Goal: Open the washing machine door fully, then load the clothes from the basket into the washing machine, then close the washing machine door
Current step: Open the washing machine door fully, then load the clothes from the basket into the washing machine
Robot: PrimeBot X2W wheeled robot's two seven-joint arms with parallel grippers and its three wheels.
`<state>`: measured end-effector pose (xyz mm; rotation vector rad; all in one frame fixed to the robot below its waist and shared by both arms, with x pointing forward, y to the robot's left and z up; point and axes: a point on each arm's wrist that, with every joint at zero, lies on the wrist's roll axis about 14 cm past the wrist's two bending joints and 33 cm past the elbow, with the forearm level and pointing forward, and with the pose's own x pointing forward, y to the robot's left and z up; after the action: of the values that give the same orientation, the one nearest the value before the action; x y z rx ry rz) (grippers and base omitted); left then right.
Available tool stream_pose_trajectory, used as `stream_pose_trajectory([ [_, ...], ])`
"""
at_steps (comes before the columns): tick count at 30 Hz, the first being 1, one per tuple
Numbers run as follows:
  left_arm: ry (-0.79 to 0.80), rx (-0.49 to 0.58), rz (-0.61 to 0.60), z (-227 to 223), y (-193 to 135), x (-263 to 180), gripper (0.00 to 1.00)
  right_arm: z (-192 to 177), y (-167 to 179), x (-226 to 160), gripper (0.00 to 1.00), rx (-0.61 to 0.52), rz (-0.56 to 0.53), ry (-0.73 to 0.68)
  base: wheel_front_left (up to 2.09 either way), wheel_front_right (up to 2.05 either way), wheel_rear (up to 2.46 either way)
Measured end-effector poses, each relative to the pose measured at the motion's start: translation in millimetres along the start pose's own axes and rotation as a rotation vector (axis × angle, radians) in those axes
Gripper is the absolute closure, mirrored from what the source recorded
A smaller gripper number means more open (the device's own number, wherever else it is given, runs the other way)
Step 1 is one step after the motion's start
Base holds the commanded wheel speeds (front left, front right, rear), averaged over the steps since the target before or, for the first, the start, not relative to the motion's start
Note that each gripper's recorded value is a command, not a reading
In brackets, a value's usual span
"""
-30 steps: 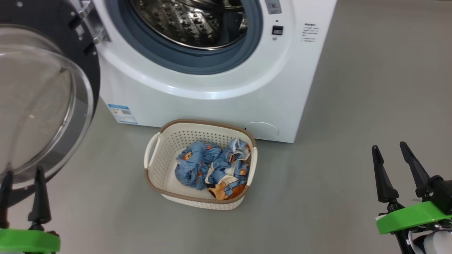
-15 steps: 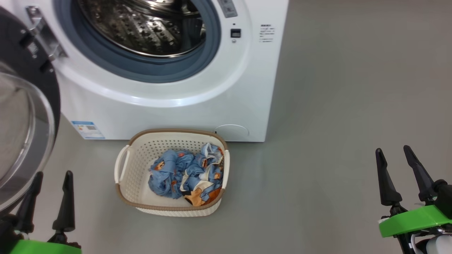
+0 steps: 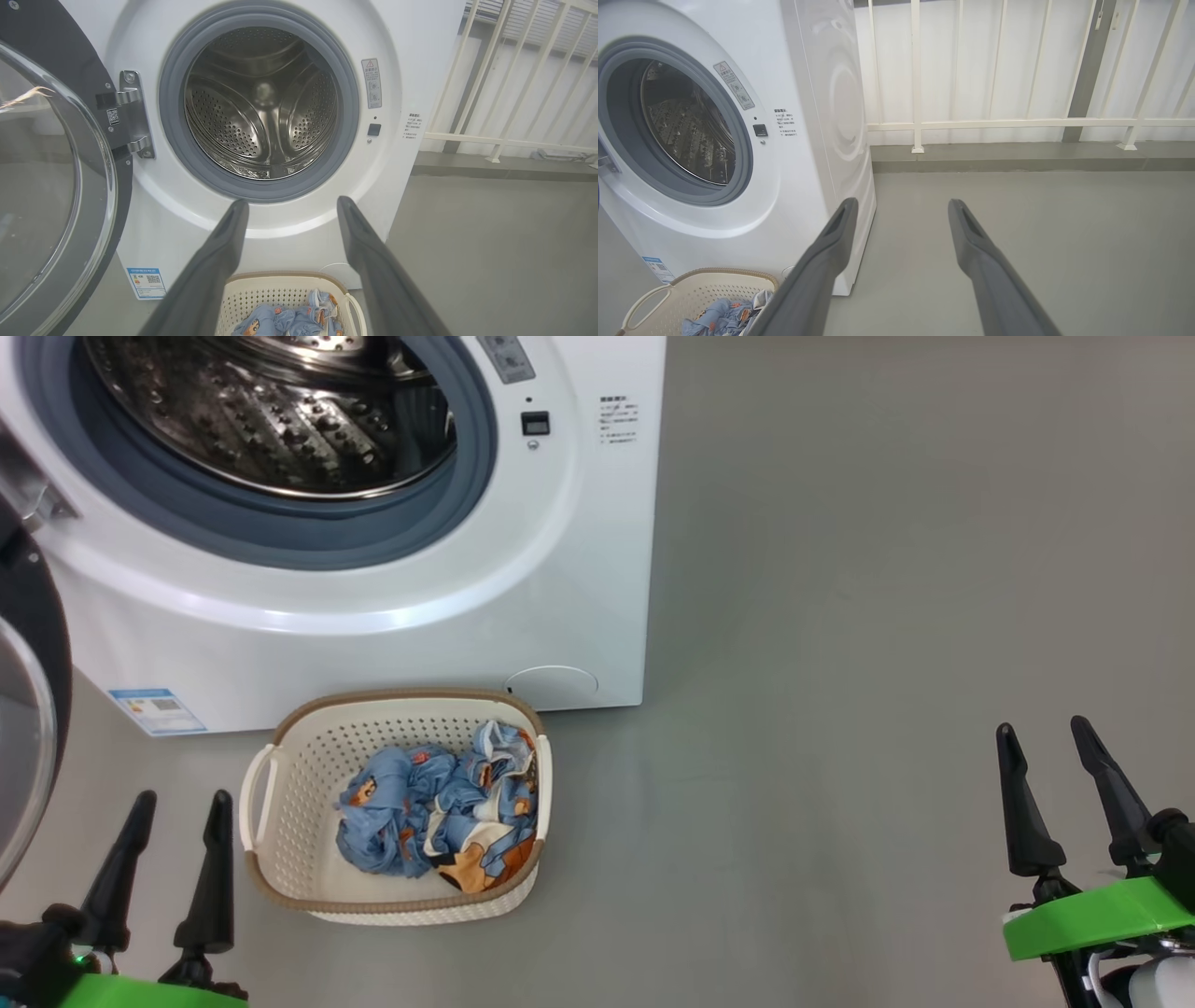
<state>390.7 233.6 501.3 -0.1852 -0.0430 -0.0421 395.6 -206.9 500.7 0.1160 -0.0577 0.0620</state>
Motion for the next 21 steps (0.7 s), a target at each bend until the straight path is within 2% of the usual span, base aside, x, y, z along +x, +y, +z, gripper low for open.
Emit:
stream_pose_trajectory([
  [13,0.020,-0.070,-0.048,-9,-20,3,0.00,4,-10,-9,0.00,0.007,-0.040,-0.011,0.00,0.00,0.00],
  [21,0.022,-0.109,-0.040,-10,-19,3,0.00,3,-8,-9,0.00,0.014,-0.042,-0.009,0.00,0.00,0.00],
])
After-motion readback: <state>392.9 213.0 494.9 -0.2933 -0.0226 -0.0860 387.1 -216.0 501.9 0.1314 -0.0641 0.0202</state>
